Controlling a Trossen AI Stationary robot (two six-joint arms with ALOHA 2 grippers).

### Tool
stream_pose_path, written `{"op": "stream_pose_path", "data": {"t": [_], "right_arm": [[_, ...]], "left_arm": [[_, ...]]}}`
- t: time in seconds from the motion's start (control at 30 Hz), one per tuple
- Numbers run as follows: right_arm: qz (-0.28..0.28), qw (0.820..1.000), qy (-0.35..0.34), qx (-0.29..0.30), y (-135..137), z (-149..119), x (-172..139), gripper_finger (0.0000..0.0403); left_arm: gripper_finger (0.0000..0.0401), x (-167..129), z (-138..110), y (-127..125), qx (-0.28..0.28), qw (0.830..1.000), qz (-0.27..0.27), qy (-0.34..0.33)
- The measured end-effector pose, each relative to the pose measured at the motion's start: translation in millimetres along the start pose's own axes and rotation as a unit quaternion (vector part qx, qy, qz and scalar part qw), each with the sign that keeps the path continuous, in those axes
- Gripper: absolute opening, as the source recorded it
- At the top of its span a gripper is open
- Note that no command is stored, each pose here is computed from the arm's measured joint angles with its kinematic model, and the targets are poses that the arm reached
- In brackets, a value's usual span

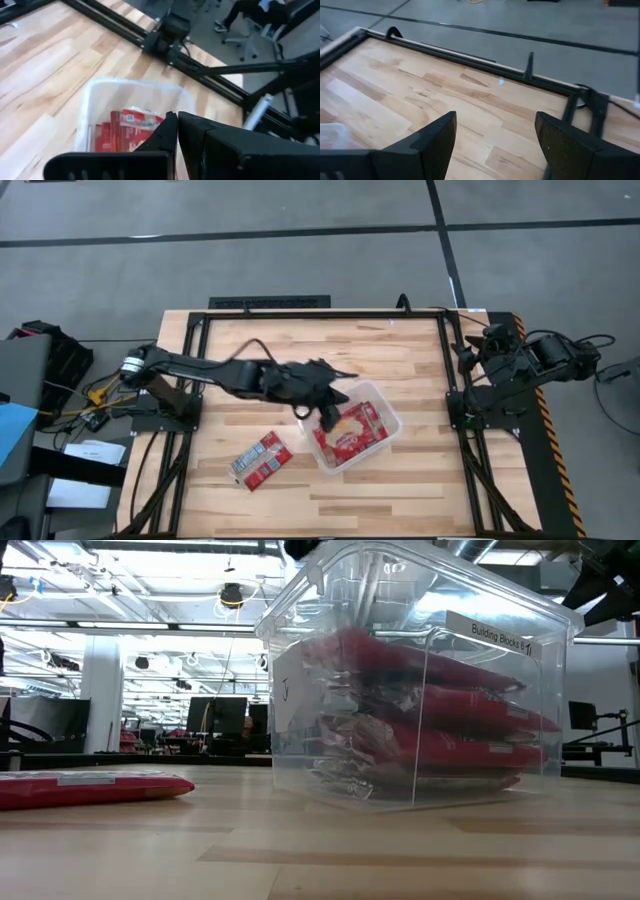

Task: Sort popcorn bags into baskets
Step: Put the red popcorn pack into the transparent container

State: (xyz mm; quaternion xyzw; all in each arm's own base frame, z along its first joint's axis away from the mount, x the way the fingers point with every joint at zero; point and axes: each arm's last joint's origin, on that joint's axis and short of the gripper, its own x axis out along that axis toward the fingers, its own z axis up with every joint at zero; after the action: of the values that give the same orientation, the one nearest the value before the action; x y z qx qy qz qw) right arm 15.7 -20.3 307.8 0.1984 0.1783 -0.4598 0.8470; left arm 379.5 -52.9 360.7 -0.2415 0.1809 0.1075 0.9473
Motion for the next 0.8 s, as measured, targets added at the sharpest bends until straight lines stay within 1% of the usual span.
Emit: {"op": "stream_pose_path", "data": {"t": [0.13,0.2,0.3,0.4,0.47,0.53,0.6,0.67,0.77,0.8], "right_arm": [[0.009,1.000,-0.003,0.001,2.6,1.2,0.0,0.0295],[0.015,1.000,-0.006,-0.002,4.2,2.1,-0.1,0.0295],[0.018,1.000,-0.006,0.001,4.8,2.3,-0.1,0.0295],[0.020,1.000,-0.007,0.004,5.6,2.7,-0.1,0.0295],[0.021,1.000,-0.008,0.006,5.9,3.0,-0.1,0.0295],[0.021,1.000,-0.009,0.006,5.9,3.0,-0.1,0.0295],[0.021,1.000,-0.010,0.007,6.0,3.1,-0.2,0.0295],[0.020,1.000,-0.011,0.007,6.1,3.3,-0.2,0.0295],[0.020,1.000,-0.013,0.007,6.0,3.3,-0.2,0.0295],[0.020,1.000,-0.013,0.007,6.0,3.4,-0.2,0.0295]], "left_arm": [[0.0000,-47.8,16.4,7.4,0.024,0.999,-0.005,0.029],[0.0002,-76.6,16.5,14.0,0.031,0.997,0.015,0.067],[0.0021,-109.1,3.4,19.6,0.016,0.988,0.051,0.145],[0.0064,-130.0,-17.0,14.5,0.018,0.973,0.072,0.219],[0.0103,-139.2,-32.0,5.5,0.029,0.963,0.076,0.257],[0.0148,-141.7,-47.3,-4.6,0.042,0.953,0.080,0.289],[0.0195,-140.4,-63.2,-12.0,0.042,0.941,0.102,0.320],[0.0238,-136.5,-77.3,-12.8,0.030,0.924,0.152,0.351],[0.0288,-126.3,-97.7,-11.4,0.014,0.893,0.253,0.372],[0.0299,-122.6,-104.0,-13.4,0.020,0.890,0.270,0.367]]}}
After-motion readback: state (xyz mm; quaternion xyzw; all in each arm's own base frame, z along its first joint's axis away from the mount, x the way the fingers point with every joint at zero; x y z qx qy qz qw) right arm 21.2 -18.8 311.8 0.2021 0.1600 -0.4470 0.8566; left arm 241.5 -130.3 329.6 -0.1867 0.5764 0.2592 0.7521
